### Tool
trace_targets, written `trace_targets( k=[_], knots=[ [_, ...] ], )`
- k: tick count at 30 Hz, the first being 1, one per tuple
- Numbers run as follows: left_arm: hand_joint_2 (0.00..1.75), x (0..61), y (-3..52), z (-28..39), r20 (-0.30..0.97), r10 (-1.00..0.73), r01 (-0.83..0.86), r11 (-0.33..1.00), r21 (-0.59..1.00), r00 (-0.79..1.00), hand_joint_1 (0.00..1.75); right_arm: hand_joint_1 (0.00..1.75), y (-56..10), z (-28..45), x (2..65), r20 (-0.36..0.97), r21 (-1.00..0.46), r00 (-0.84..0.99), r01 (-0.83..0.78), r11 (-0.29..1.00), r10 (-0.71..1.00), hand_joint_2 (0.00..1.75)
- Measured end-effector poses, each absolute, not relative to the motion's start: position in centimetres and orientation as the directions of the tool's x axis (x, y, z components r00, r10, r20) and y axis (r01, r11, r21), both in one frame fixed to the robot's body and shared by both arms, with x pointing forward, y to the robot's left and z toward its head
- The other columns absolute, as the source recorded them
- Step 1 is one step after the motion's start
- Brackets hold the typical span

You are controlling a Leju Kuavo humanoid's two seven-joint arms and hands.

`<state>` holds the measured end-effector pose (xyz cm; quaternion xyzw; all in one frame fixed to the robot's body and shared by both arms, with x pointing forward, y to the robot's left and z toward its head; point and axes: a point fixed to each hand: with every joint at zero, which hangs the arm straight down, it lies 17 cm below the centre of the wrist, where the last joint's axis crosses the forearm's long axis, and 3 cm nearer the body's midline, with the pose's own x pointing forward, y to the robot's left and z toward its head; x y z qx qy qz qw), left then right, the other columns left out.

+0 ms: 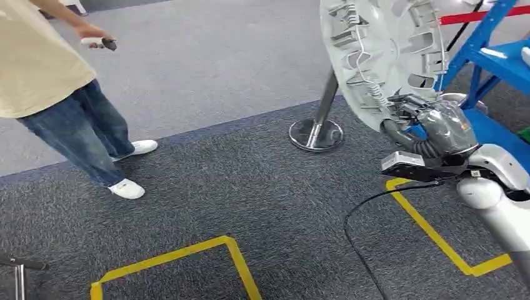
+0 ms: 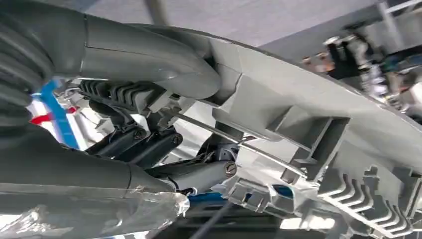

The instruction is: Take the parts from the cabinet and place them on the table.

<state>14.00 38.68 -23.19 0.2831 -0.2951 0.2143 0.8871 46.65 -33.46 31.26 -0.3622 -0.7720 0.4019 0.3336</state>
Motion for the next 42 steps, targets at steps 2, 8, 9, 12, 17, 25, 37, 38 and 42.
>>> trace_targets(
  k=[2,8,9,12,17,25,37,38,42],
  knots=[
    [1.75,14.1,39.1,-23.0,0.652,0.2,-0.544,0.747,0.381,0.732,0.0,1.75,-32.9,31.7,46.8,0.218,-0.861,-0.528,0.292,0.417,0.821,1.75],
    [1.75,13.8,35.8,-25.5,0.517,0.231,-0.401,0.882,0.246,0.824,0.0,1.75,-31.9,31.9,47.5,0.201,-0.867,-0.535,0.294,0.403,0.821,1.75],
    [1.75,12.9,35.4,-26.1,0.462,0.204,-0.345,0.906,0.244,0.863,0.0,1.75,-31.8,31.6,47.7,0.197,-0.871,-0.532,0.291,0.397,0.823,1.75],
    [1.75,9.6,34.9,-27.3,0.318,0.121,-0.203,0.95,0.238,0.94,0.0,1.75,-31.9,31.0,48.0,0.192,-0.878,-0.521,0.289,0.383,0.832,1.75],
    [1.75,5.5,37.9,-27.7,0.196,0.083,-0.136,0.952,0.275,0.977,0.0,1.75,-31.6,30.3,48.5,0.198,-0.878,-0.518,0.283,0.385,0.832,1.75],
    [1.75,4.9,38.6,-27.7,0.188,0.08,-0.136,0.944,0.302,0.979,0.0,1.75,-31.7,29.6,48.5,0.2,-0.883,-0.506,0.279,0.378,0.839,1.75],
    [1.75,5.3,37.5,-27.7,0.212,0.064,-0.125,0.95,0.287,0.975,0.0,1.75,-31.6,27.6,47.6,0.199,-0.89,-0.486,0.274,0.365,0.851,1.75],
    [1.75,5.5,37.1,-27.8,0.216,0.063,-0.124,0.951,0.282,0.974,0.0,1.75,-31.6,27.3,47.5,0.201,-0.891,-0.485,0.271,0.365,0.851,1.75],
    [1.75,5.8,36.4,-27.8,0.225,0.062,-0.124,0.953,0.275,0.972,0.0,1.75,-31.8,26.8,47.1,0.208,-0.893,-0.478,0.264,0.366,0.853,1.75]
  ],
)
